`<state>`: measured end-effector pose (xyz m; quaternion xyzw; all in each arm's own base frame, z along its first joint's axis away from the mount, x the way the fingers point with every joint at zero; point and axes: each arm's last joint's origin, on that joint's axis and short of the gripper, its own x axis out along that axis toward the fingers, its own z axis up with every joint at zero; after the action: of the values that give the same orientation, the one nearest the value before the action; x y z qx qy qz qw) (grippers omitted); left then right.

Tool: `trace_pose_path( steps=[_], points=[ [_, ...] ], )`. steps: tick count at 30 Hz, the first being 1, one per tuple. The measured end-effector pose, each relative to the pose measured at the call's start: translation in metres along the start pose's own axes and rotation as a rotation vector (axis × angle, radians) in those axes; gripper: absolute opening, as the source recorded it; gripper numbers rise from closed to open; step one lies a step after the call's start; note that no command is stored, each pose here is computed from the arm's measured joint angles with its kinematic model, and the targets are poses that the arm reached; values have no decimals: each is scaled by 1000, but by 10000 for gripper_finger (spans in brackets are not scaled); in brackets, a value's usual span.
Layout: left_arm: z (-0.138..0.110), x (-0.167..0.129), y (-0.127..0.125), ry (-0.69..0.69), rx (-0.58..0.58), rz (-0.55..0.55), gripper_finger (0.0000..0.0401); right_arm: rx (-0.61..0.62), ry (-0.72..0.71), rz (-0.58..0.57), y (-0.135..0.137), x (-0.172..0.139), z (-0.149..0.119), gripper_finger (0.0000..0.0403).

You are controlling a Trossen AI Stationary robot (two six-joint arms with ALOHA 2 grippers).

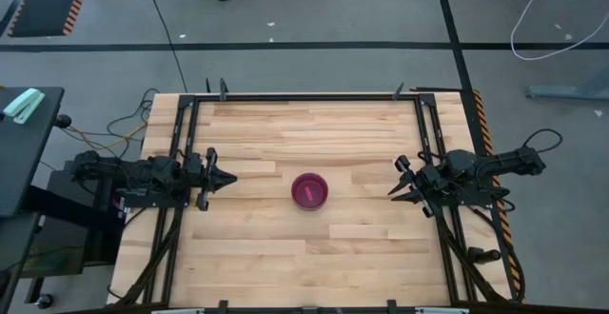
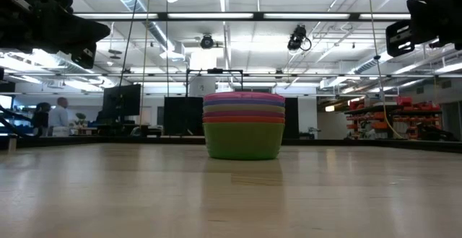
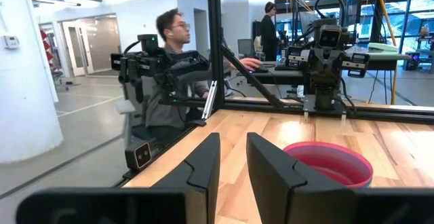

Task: Nest bowls inside each other
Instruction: Return to Home Position

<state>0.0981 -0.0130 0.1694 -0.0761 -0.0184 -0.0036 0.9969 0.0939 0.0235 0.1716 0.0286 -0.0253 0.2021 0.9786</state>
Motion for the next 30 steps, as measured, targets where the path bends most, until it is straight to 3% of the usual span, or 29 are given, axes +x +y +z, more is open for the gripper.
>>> trace_pose_path(
  steps=[30],
  points=[
    [0,0,0,0,0,0,32,0,0,0,0,0,0,81]
  ],
)
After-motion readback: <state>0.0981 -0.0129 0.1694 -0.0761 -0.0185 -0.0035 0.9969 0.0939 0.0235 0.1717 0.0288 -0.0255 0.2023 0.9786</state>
